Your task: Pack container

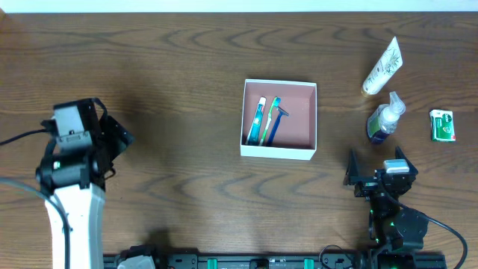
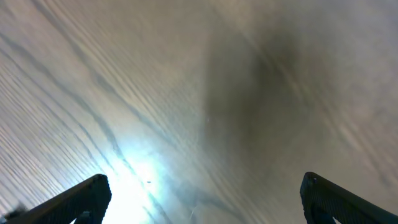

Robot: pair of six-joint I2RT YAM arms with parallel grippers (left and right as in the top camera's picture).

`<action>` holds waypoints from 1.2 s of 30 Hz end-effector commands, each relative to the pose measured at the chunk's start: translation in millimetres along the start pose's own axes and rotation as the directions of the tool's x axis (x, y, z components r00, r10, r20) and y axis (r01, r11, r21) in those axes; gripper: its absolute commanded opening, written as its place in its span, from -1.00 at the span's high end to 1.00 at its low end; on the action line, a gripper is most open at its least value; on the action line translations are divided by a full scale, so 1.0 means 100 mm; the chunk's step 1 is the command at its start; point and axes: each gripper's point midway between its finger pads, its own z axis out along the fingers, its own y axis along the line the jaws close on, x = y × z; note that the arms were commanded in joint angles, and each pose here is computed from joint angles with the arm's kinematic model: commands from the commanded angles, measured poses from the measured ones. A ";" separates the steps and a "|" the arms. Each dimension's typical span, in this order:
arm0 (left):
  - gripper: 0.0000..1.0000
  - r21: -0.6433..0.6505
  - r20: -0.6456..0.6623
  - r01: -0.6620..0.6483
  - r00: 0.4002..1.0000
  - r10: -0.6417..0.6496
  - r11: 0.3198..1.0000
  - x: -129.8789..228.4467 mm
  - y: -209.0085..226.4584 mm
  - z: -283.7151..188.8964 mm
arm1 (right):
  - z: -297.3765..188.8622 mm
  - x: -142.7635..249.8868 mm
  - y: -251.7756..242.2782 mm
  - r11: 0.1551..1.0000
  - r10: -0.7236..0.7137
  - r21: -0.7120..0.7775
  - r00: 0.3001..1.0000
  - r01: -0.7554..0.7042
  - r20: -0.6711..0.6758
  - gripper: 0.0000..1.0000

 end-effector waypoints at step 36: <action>-0.96 -0.092 -0.187 -0.032 0.982 0.014 0.995 0.27 0.02 0.44 | 1.07 -2.08 -0.31 0.975 -0.222 -0.138 0.745 0.174 -0.629 -0.99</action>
